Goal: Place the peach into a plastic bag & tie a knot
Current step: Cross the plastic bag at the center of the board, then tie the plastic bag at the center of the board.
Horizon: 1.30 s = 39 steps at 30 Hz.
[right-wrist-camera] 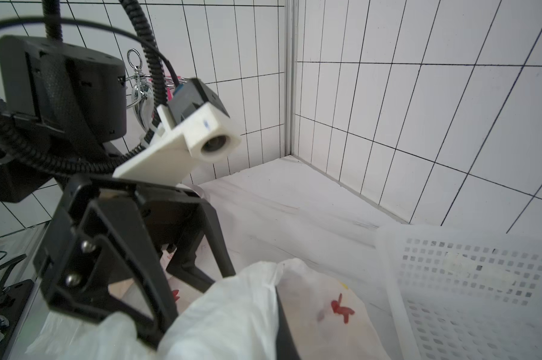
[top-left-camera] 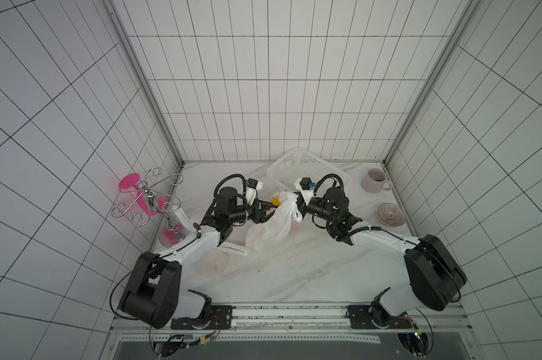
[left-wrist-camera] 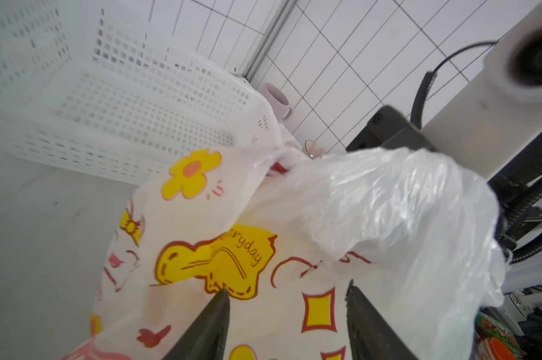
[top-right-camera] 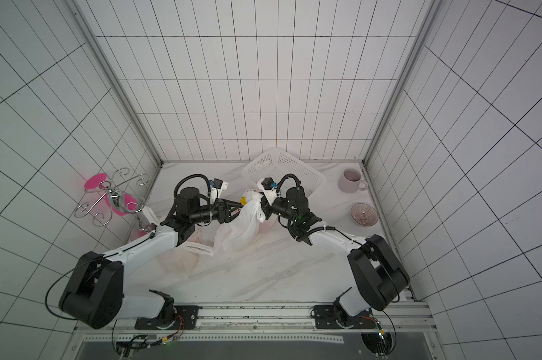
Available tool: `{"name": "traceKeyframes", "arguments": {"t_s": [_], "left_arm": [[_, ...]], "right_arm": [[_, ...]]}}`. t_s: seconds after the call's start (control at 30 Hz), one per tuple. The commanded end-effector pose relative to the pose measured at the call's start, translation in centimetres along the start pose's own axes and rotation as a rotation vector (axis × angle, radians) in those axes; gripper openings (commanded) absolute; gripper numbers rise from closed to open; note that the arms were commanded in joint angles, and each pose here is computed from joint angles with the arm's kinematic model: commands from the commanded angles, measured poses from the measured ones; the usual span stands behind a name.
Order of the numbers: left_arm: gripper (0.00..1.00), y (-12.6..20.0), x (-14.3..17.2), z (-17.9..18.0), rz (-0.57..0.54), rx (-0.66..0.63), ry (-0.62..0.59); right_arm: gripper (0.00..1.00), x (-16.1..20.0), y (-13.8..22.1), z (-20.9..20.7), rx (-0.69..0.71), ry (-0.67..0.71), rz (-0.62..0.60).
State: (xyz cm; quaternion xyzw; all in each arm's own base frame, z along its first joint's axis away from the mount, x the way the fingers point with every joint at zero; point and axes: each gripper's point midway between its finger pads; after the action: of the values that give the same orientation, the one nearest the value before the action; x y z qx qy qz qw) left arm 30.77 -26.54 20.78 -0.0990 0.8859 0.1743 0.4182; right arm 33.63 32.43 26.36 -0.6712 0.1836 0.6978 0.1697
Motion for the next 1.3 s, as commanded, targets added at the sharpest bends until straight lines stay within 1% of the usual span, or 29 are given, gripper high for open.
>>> {"name": "traceKeyframes", "arguments": {"t_s": [0.0,0.1,0.17,0.27,0.3,0.4,0.5,0.57,0.67,0.7,0.73,0.83,0.87,0.93,1.0,1.1,1.2,1.27], "left_arm": [[0.52,-1.5,0.2,-2.3,-0.022,0.068,-0.071],[0.31,-2.0,0.5,-3.2,-0.043,0.128,-0.046],[0.16,-2.4,1.1,-3.7,-0.036,0.159,-0.037],[0.02,-3.5,2.4,-4.4,-0.001,0.188,-0.030],[0.00,-3.7,2.7,-4.6,0.006,0.199,-0.027],[0.00,-4.3,3.6,-5.6,0.025,0.239,-0.022],[0.00,-4.4,4.2,-7.1,0.035,0.276,-0.029],[0.00,-4.3,4.5,-8.1,0.025,0.301,-0.024],[0.00,-4.3,5.4,-7.7,0.032,0.296,0.014],[0.00,-4.3,5.6,-7.4,0.037,0.293,0.022],[0.05,-4.1,5.6,-6.7,0.039,0.275,0.035],[0.32,-2.4,4.1,-4.8,0.002,0.216,0.060],[0.38,-1.6,3.6,-4.4,-0.010,0.196,0.053],[0.46,-0.5,3.1,-4.1,-0.014,0.163,0.034],[0.49,0.4,3.0,-4.1,-0.005,0.136,0.023],[0.50,2.1,2.3,-4.1,-0.013,0.102,0.013],[0.46,4.3,0.3,-3.2,-0.084,0.028,0.004],[0.44,5.3,-1.7,-3.3,-0.143,-0.005,-0.044]], "right_arm": [[0.08,-1.2,0.7,0.3,-0.002,0.019,-0.072],[0.14,-2.1,0.5,0.0,0.003,0.007,-0.113],[0.20,-2.7,0.3,-0.1,0.005,0.004,-0.141],[0.25,-3.5,0.1,-0.2,0.001,-0.005,-0.181],[0.26,-3.8,0.1,-0.2,0.001,-0.009,-0.190],[0.27,-3.8,-0.3,-0.5,0.007,-0.013,-0.191],[0.28,-3.0,-0.5,-1.6,0.072,-0.009,-0.178],[0.30,-2.8,-0.2,-2.3,0.111,-0.013,-0.195],[0.30,-3.3,-0.2,-1.9,0.073,-0.018,-0.207],[0.27,-3.5,-0.3,-1.5,0.045,-0.024,-0.206],[0.24,-3.6,-0.3,-0.9,0.015,-0.027,-0.204],[0.17,-2.9,-0.1,-0.3,-0.019,-0.046,-0.180],[0.16,-2.6,0.1,-0.1,-0.025,-0.053,-0.171],[0.14,-2.2,0.3,0.2,-0.047,-0.064,-0.160],[0.13,-1.8,0.3,0.6,-0.069,-0.072,-0.146],[0.13,-1.4,0.3,0.9,-0.089,-0.080,-0.134],[0.13,-1.3,0.4,1.3,-0.113,-0.077,-0.116],[0.14,-1.3,0.4,1.6,-0.131,-0.078,-0.105]]}}
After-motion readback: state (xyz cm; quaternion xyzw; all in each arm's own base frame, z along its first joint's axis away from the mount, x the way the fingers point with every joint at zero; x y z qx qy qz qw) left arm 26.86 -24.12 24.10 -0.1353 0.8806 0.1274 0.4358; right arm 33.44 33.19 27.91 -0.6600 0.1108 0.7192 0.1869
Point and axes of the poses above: each gripper's point midway between its finger pads, its own y axis back along the fingers, its own z axis along the line the jaws close on, x = y × z, and after that the axes turned 1 degree about -y, right-handed
